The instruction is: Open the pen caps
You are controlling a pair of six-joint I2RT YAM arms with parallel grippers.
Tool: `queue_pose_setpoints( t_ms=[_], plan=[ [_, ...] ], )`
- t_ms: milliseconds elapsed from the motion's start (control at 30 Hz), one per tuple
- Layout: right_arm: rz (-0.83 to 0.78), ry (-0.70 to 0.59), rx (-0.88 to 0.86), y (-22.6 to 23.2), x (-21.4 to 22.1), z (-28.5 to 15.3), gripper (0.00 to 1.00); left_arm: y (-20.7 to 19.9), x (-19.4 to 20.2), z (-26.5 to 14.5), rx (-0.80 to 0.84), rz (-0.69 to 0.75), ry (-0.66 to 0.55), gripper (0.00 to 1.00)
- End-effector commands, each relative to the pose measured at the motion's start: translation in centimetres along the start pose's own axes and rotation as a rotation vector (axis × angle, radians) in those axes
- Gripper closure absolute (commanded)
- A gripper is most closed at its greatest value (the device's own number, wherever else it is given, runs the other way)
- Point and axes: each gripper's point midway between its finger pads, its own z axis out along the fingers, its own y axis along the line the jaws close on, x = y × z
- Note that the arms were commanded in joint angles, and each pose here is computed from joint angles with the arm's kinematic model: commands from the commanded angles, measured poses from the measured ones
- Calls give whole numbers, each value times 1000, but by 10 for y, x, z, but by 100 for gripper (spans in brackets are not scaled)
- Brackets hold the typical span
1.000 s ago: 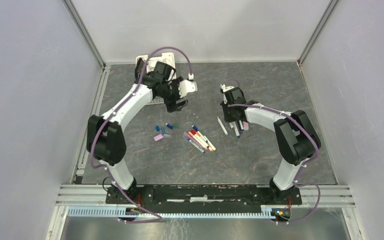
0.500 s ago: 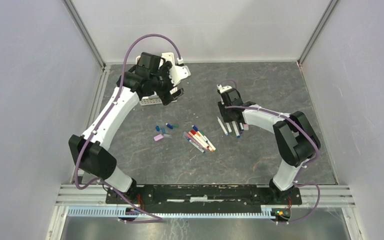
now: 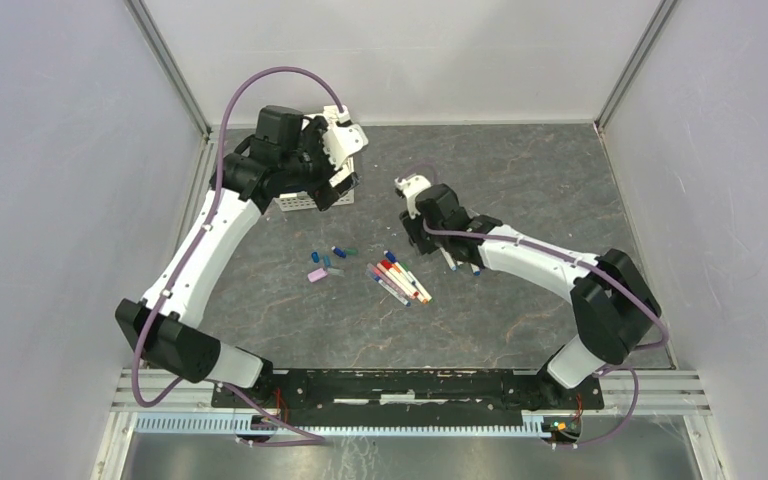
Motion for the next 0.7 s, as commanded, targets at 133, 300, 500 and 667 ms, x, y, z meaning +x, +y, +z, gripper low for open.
queue_pose_setpoints(
  t_ms=[133, 300, 500, 667],
  plan=[
    [-62, 89, -135, 46, 54, 6, 68, -8, -16, -23, 11, -42, -72, 0],
    [-62, 116, -126, 44, 72, 6, 71, -16, -14, -25, 51, -25, -69, 0],
    [-63, 145, -120, 43, 84, 9, 73, -25, -10, -23, 91, -27, -60, 0],
    [-65, 166, -119, 43, 92, 12, 73, -32, -4, -21, 133, -17, -38, 0]
  ],
)
